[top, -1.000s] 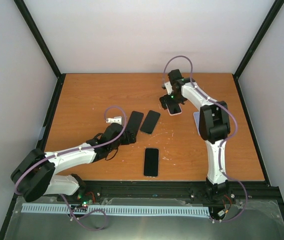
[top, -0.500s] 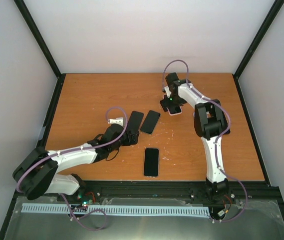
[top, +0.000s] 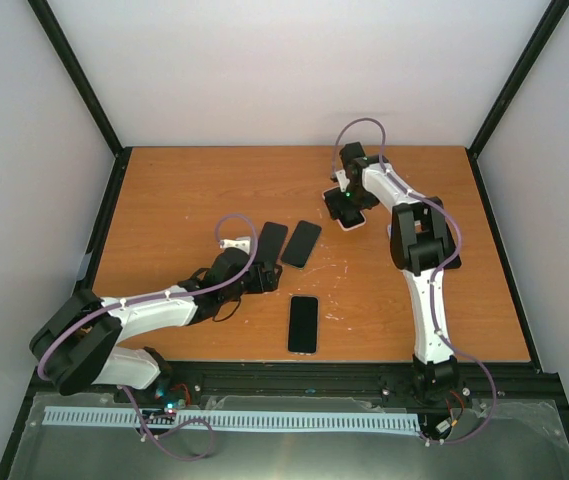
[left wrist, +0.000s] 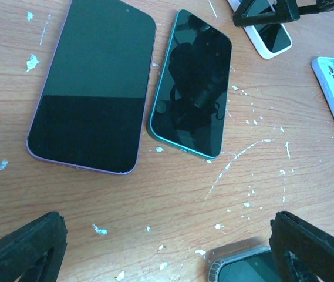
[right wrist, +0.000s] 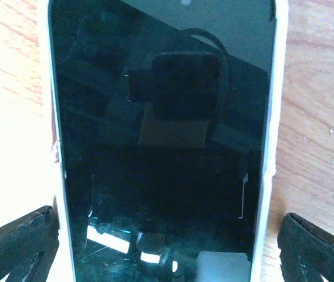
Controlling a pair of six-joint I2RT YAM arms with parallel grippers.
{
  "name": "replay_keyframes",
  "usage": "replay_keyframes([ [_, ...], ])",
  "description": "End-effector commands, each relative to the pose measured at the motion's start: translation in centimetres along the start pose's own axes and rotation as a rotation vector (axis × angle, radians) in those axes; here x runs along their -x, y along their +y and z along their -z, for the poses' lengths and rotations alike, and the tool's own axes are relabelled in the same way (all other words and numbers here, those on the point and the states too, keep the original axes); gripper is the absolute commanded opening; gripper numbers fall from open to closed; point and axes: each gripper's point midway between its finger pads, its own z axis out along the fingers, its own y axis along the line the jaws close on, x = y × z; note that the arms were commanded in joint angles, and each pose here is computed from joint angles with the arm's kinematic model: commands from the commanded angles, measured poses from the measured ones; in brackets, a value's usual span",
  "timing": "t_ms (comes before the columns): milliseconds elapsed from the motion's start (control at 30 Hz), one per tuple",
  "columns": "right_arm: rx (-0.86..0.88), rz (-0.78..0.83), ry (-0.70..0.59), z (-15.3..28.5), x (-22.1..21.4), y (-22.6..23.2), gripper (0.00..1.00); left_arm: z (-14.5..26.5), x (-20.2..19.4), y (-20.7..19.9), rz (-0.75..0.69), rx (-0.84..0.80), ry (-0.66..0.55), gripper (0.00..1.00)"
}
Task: Take the phone out of the phone case
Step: Pick up the phone at the center of the board.
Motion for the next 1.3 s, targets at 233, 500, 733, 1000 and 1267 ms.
replay_keyframes([
  [233, 0.005, 0.106, -0.036, 2.1, 0.9, 0.0, 1.00, -0.5, 0.8, -1.3, 0.028, -0.062, -0.011, 0.94],
  [500, 0.101, 0.104, 0.109, -1.7, -2.2, 1.3, 0.98, -0.2, 1.0, -1.5, 0.022, -0.067, -0.012, 0.93],
  [733, 0.103, 0.089, 0.161, -2.9, -4.5, 1.5, 0.86, -0.1, 0.8, -1.3, 0.031, -0.067, -0.010, 0.93],
  [1000, 0.127, 0.103, 0.106, 0.8, -6.8, 2.5, 0.68, -0.4, 1.3, -2.5, 0.025, -0.098, -0.002, 0.92],
  [1267, 0.220, 0.113, -0.081, 9.0, -10.5, 5.6, 0.66, -1.2, 3.1, -7.0, 0.054, -0.225, 0.045, 0.89],
])
